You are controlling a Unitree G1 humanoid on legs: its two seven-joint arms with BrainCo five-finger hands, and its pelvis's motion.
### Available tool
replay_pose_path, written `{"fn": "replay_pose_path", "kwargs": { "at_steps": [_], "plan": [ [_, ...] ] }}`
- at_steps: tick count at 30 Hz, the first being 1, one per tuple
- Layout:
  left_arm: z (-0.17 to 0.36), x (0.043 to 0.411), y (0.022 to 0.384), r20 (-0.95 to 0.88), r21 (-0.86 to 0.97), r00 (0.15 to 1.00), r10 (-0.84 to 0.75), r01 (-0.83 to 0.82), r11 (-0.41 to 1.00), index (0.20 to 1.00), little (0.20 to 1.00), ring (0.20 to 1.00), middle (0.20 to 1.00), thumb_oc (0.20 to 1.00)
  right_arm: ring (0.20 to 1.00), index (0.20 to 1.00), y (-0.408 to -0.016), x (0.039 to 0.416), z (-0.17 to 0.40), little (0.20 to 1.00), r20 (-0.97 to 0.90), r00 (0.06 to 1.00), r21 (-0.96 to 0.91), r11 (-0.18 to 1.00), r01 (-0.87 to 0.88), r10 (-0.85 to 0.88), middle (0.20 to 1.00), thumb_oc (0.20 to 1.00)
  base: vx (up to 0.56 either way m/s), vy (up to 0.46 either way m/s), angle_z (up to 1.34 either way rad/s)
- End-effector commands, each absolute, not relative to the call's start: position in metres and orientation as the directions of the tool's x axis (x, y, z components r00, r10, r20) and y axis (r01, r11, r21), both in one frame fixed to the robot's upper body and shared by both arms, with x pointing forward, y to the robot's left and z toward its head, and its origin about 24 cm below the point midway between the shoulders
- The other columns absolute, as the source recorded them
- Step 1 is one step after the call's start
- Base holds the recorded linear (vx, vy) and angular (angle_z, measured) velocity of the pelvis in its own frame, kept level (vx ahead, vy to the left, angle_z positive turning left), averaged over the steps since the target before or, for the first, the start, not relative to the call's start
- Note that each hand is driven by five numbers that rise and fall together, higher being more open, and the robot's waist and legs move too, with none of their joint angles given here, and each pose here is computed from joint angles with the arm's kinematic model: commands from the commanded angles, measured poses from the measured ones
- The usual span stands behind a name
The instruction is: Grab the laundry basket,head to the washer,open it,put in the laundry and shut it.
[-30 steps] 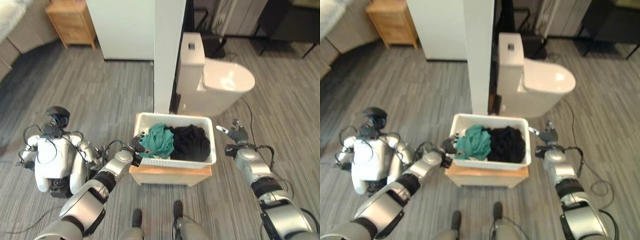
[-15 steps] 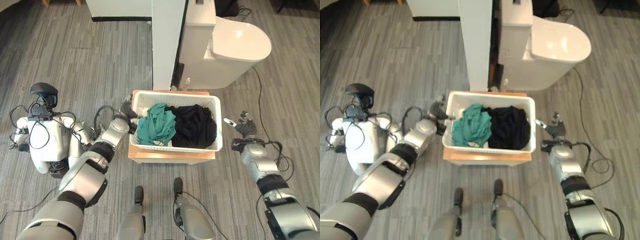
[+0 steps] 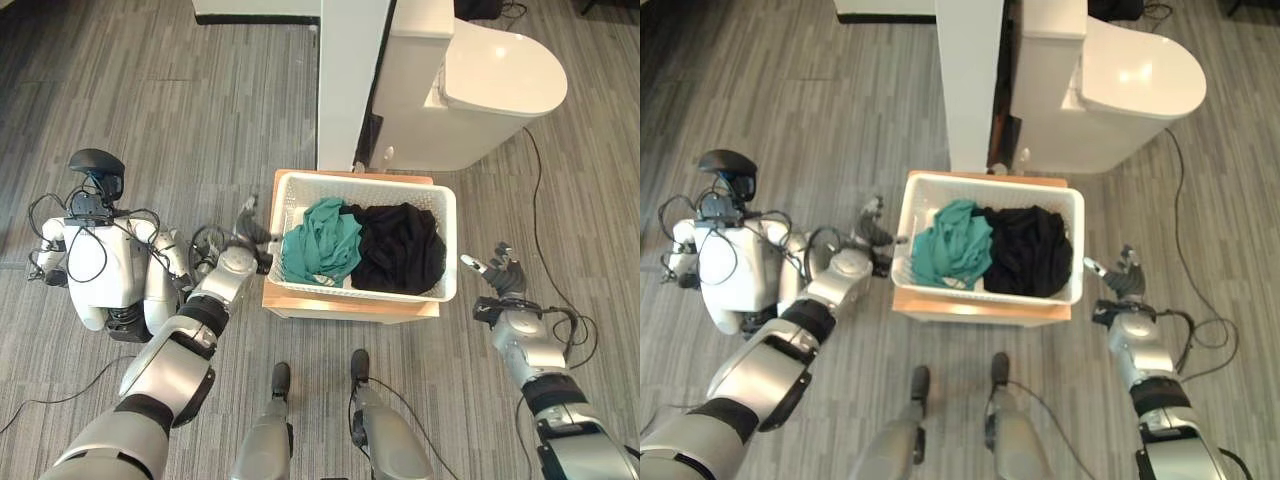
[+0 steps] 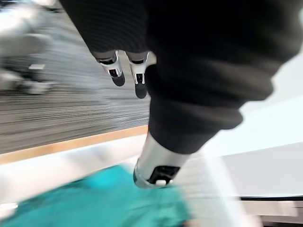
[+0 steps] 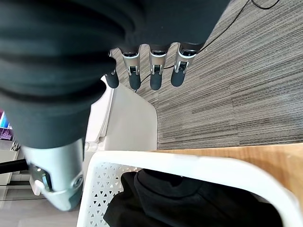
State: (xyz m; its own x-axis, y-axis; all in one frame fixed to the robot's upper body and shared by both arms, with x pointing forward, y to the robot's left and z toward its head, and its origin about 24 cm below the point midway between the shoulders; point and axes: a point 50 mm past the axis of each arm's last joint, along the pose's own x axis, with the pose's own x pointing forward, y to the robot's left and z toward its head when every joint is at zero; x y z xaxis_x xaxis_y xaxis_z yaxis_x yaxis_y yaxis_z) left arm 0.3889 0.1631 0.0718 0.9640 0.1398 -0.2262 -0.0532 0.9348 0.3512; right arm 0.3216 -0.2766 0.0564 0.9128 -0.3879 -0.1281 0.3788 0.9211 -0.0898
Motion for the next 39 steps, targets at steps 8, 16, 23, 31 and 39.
{"fn": "replay_pose_path", "kwargs": {
  "at_steps": [8,16,23,31,39],
  "plan": [
    [0.105,0.410,0.150,-0.250,0.117,0.958,0.139,-0.113,0.987,1.000,1.000,1.000,1.000,1.000,1.000,1.000,-0.272,0.341,0.089,1.000,-0.013,0.913,-0.007,0.913,0.409,-0.409,1.000,1.000,0.00,0.001,-0.05],
    [0.116,0.413,0.178,-0.285,0.086,0.933,0.218,-0.201,0.976,1.000,1.000,1.000,1.000,1.000,1.000,1.000,-0.272,0.353,0.096,1.000,-0.038,0.912,-0.032,0.912,0.408,-0.409,1.000,1.000,0.00,0.006,-0.05],
    [0.123,0.409,0.217,-0.311,0.174,0.894,0.322,-0.280,0.944,1.000,1.000,1.000,1.000,1.000,1.000,1.000,-0.268,0.375,0.111,1.000,-0.076,0.906,0.009,0.908,0.419,-0.417,1.000,1.000,-0.01,0.006,-0.12],
    [0.164,0.415,0.234,-0.228,0.225,0.900,0.371,-0.322,0.920,1.000,1.000,1.000,1.000,1.000,1.000,1.000,-0.258,0.398,0.137,1.000,-0.125,0.908,0.008,0.915,0.403,-0.399,1.000,1.000,-0.02,-0.004,-0.07],
    [0.202,0.419,0.243,-0.136,0.250,0.911,0.390,-0.349,0.903,1.000,1.000,1.000,1.000,1.000,1.000,1.000,-0.241,0.407,0.135,1.000,-0.227,0.909,-0.085,0.937,0.339,-0.349,1.000,1.000,0.00,0.000,0.00]
  ]
}}
